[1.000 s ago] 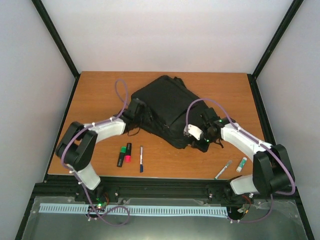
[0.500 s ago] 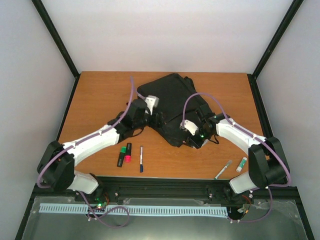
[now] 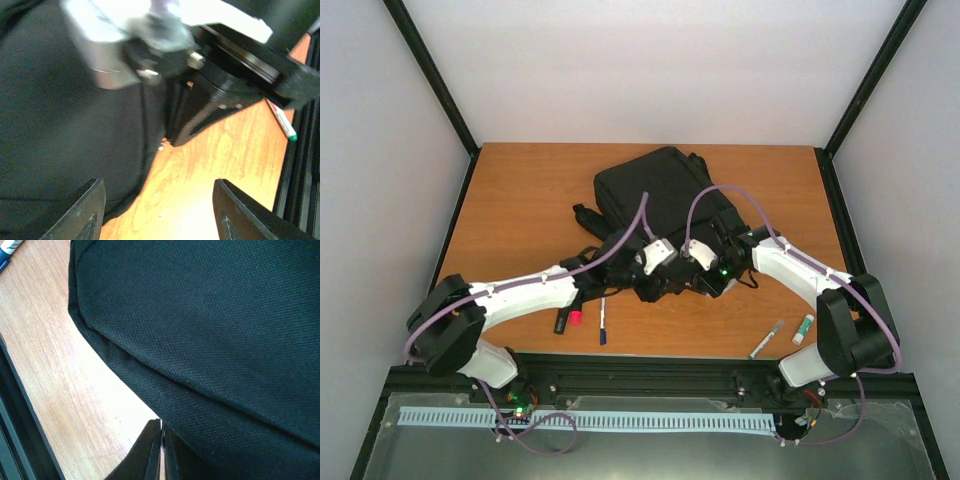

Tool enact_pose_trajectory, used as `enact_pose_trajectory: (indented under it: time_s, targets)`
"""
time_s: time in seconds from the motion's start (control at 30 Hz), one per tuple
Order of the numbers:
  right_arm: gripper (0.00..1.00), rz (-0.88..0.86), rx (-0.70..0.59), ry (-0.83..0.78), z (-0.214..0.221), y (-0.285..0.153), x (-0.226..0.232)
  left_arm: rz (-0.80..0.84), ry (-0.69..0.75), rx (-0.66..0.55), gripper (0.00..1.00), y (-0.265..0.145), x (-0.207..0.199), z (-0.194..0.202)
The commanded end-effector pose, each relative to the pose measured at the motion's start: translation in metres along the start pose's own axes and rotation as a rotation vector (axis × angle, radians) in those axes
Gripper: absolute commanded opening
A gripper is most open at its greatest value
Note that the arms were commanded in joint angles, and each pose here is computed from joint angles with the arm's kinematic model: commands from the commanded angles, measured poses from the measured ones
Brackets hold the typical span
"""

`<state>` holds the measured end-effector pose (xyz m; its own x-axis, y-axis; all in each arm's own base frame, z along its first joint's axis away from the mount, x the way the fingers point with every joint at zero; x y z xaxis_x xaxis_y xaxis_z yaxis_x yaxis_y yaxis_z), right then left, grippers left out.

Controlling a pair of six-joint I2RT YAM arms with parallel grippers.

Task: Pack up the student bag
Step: Zip the student bag at the center of the board.

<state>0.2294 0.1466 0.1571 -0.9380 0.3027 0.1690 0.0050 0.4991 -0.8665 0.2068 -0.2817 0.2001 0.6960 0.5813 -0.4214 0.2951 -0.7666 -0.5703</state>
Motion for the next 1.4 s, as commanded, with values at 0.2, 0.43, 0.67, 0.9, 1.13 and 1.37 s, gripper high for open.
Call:
enact_pose_trajectory:
  time_s: [0.2,0.43,0.67,0.9,1.13,1.37]
  targets:
    - [0.03,-0.025,-0.03,0.01,-0.006,-0.002,0.002,-0.05,0.188,-0.091,0.54,0.027,-0.018,0.003]
    - [0.03,-0.038,-0.031,0.02,-0.006,0.0,0.001,-0.113,0.342,-0.052,0.46,0.043,-0.022,0.013]
    - [0.03,-0.041,-0.023,0.034,-0.002,0.001,-0.001,-0.179,0.377,-0.053,0.2,0.046,-0.019,0.019]
    - [0.03,-0.031,-0.001,0.055,0.004,-0.005,-0.007,-0.281,0.351,-0.083,0.01,0.041,-0.012,0.015]
    - [0.03,0.012,0.064,0.094,0.025,-0.012,-0.02,-0.283,0.323,-0.124,0.01,0.025,-0.015,0.011]
    - [0.03,0.096,0.093,0.13,0.044,-0.025,-0.041,-0.28,0.3,-0.124,0.01,0.013,-0.015,0.015]
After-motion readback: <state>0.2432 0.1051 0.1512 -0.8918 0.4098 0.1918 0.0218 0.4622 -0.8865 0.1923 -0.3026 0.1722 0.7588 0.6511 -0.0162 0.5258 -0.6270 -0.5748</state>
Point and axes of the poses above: each gripper's point midway between its finger pads, its own y axis out along the fingers, its own x axis along the line the jaws close on, z = x × y, the point moved 9 cm from there along -y, back along the fingers, and after that the axes turned 14 degrees about -y, right-handed, at the moved point
